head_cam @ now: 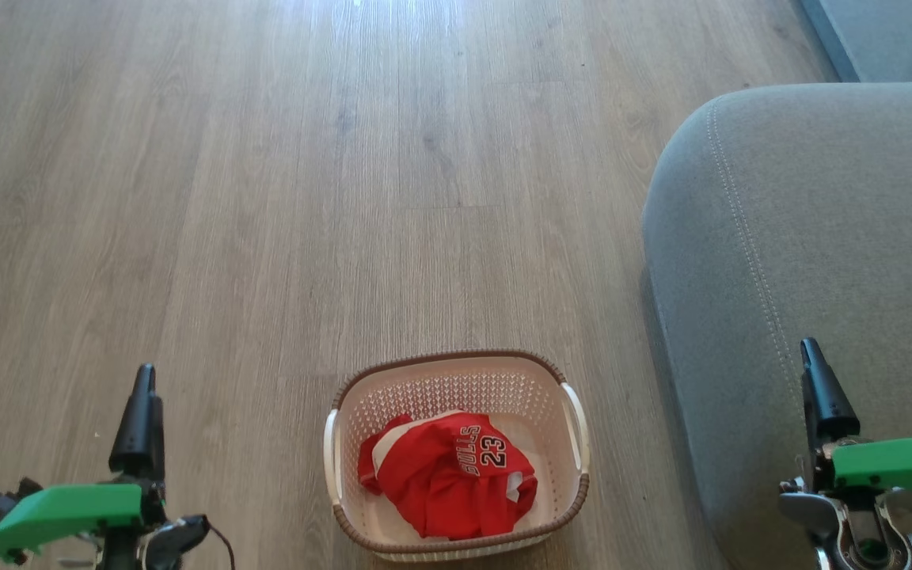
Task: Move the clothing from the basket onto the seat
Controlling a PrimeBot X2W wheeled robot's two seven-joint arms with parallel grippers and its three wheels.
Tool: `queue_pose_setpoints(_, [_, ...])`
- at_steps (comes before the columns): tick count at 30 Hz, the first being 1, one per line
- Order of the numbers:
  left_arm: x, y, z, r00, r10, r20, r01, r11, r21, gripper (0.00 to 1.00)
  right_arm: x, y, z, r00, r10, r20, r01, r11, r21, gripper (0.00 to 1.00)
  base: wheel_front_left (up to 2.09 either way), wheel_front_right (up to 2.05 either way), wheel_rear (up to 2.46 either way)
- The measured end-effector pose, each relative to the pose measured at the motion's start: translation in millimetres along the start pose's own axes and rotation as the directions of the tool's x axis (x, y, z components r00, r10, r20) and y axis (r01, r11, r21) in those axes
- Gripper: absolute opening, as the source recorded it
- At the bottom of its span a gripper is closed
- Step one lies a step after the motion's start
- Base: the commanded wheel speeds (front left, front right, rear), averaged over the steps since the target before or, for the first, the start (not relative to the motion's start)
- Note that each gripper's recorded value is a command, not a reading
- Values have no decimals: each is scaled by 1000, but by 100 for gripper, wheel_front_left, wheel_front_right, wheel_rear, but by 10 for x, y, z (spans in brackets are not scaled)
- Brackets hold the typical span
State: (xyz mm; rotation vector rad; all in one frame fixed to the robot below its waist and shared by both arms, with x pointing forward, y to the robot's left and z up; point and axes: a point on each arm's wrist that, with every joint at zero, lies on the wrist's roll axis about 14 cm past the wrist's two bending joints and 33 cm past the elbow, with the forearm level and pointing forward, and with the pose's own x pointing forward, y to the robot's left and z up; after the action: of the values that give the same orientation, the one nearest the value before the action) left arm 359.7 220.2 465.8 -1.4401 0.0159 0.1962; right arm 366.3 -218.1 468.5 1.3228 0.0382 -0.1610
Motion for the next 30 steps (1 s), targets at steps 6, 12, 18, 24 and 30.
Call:
queue_pose_setpoints(6, [21, -98, 123, 999, -30, 43, 27, 998, 64, 100, 34, 143, 4, 999, 43, 6, -42, 995, -94, 100, 0, 0, 0])
queue_pose_setpoints(12, [52, -266, 220, 994, -81, 78, 71, 990, 120, 100, 76, 301, 6, 996, 90, 8, -87, 980, -177, 100, 0, 0, 0])
queue_pose_setpoints(18, [53, -444, 262, 986, -137, 94, 116, 972, 205, 100, 87, 403, -25, 992, 123, 2, -118, 954, -276, 100, 0, 0, 0])
queue_pose_setpoints(24, [46, -617, 198, 978, -195, 75, 159, 928, 338, 100, 91, 448, -106, 990, 140, -18, -137, 923, -360, 100, 0, 0, 0])
queue_pose_setpoints(30, [46, -708, 11, 978, -209, 27, 170, 856, 489, 100, 119, 520, -209, 986, 162, -48, -166, 871, -463, 100, 0, 0, 0])
